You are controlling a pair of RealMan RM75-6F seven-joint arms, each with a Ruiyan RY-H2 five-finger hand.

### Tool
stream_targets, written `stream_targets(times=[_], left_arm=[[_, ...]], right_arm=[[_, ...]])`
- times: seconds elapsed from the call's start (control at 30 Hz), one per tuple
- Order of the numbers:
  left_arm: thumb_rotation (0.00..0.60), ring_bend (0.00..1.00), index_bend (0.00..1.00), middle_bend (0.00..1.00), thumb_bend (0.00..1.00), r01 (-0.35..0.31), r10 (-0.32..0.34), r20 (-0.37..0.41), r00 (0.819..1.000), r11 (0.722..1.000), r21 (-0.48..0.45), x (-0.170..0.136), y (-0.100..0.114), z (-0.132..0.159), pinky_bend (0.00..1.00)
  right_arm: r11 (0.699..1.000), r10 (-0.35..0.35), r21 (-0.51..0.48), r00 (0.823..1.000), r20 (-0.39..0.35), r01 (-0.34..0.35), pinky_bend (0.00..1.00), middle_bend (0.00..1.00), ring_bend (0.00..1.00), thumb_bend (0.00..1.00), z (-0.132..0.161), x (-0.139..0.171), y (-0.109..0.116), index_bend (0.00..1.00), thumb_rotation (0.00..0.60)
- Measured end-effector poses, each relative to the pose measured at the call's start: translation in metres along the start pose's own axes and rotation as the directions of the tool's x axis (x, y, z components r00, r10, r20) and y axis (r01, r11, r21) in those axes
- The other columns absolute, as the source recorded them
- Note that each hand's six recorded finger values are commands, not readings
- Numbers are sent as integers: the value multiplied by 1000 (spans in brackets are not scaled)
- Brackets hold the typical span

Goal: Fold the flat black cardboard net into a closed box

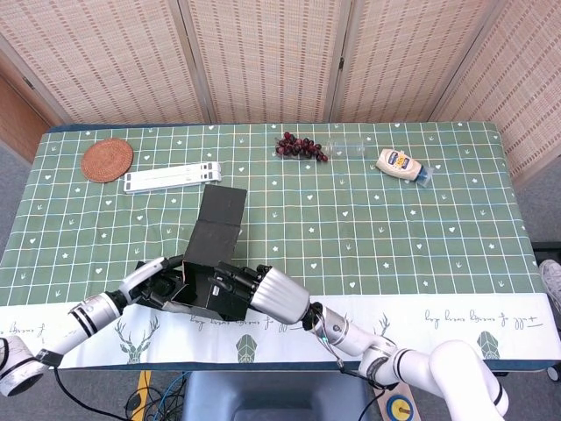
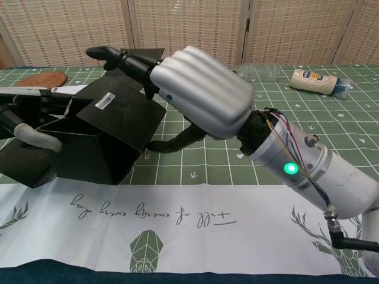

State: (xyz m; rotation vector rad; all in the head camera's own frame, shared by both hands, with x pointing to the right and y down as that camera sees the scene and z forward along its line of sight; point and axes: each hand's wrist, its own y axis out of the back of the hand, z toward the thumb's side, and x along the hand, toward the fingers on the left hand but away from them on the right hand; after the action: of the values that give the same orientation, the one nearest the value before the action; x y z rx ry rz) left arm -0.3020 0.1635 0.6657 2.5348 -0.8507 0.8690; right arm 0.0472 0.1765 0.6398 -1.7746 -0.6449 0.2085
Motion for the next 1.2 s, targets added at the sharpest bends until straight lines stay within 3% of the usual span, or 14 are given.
stream_targets(times=[0.23, 0.5, 0.73, 1.2], left_arm=[[600, 535, 251, 202, 104, 27, -24, -25, 999, 993, 111, 14, -17, -15, 847], [600, 534, 250, 202, 103, 40, -35, -43, 998, 993, 113, 27, -30, -25, 847], [600, 534, 244, 202, 103, 33, -28, -52, 998, 994, 107, 29, -32, -29, 847], [600, 567, 221, 202, 103, 55, -48, -60, 997, 992, 117, 32, -37, -33, 847]], right_arm=[[998, 64, 7, 998, -20, -64, 831, 173, 494, 165, 4, 13, -19, 0, 600], [995, 96, -5, 995, -31, -96, 831, 195, 517, 164, 7, 16, -32, 9, 600], [994, 110, -23, 993, -41, -111, 842, 304, 593, 178, 10, 13, -40, 210, 600], [989, 149, 1, 985, -89, -150, 865, 386, 643, 179, 10, 10, -44, 357, 600]])
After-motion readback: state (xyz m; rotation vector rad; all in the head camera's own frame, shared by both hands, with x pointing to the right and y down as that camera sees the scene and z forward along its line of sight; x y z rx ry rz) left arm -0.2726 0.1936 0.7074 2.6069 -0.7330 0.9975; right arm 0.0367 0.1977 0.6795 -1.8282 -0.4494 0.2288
